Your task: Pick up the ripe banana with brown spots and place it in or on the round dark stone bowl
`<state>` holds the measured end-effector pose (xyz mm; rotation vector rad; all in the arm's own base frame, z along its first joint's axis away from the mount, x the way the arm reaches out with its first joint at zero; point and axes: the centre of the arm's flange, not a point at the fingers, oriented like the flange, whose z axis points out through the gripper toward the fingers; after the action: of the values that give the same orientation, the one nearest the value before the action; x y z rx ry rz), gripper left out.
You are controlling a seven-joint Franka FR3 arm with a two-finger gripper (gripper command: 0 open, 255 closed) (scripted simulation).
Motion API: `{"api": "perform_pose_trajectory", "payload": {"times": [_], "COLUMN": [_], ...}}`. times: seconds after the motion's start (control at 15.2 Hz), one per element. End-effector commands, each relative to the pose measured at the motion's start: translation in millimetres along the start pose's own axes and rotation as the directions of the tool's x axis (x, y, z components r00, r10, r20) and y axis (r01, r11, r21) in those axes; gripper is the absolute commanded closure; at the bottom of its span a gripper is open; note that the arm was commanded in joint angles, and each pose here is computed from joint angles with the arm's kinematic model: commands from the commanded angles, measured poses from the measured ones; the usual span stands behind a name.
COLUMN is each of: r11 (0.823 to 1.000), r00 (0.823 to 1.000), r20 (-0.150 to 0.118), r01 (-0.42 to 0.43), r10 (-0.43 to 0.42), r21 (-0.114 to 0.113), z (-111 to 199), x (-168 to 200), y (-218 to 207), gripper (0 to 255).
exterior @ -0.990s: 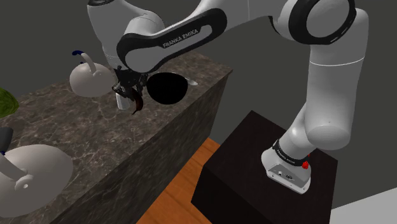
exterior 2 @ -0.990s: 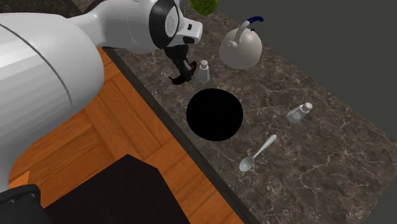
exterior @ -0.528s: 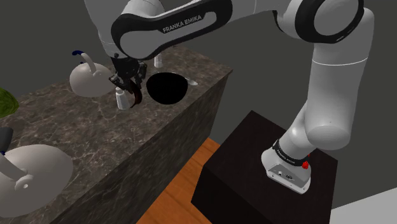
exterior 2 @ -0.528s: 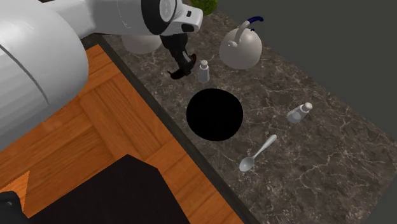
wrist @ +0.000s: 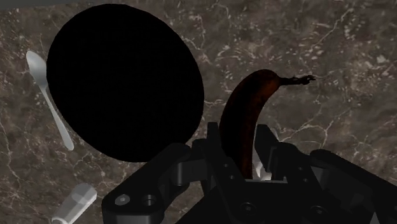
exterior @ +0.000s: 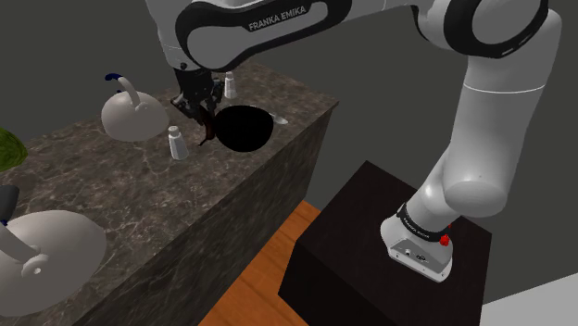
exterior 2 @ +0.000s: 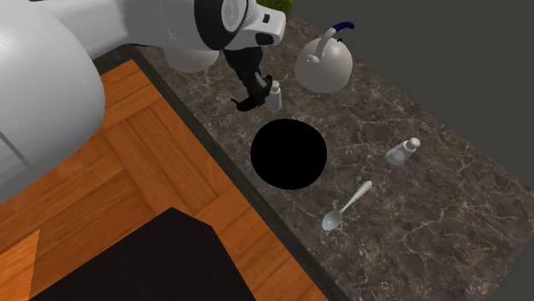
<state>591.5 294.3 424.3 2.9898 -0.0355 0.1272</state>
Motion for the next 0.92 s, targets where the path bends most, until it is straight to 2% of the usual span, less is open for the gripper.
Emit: {"api": "perform_pose_trajectory", "payload": {"times": [0.0, 0.66, 0.86], "r11": [1.0, 1.0, 1.0], "r00": [1.0, 1.0, 1.0], "r20": [0.0, 0.0, 0.0], "r01": [0.0, 0.0, 0.0], "r10": [0.0, 0.0, 0.0], "r21": [0.0, 0.0, 0.0], "z": [1.3, 20.4, 36.0], "x": [1.2, 8.4, 7.1], "y": [31.1, 166.7, 164.3], "gripper": [255, 255, 255]}}
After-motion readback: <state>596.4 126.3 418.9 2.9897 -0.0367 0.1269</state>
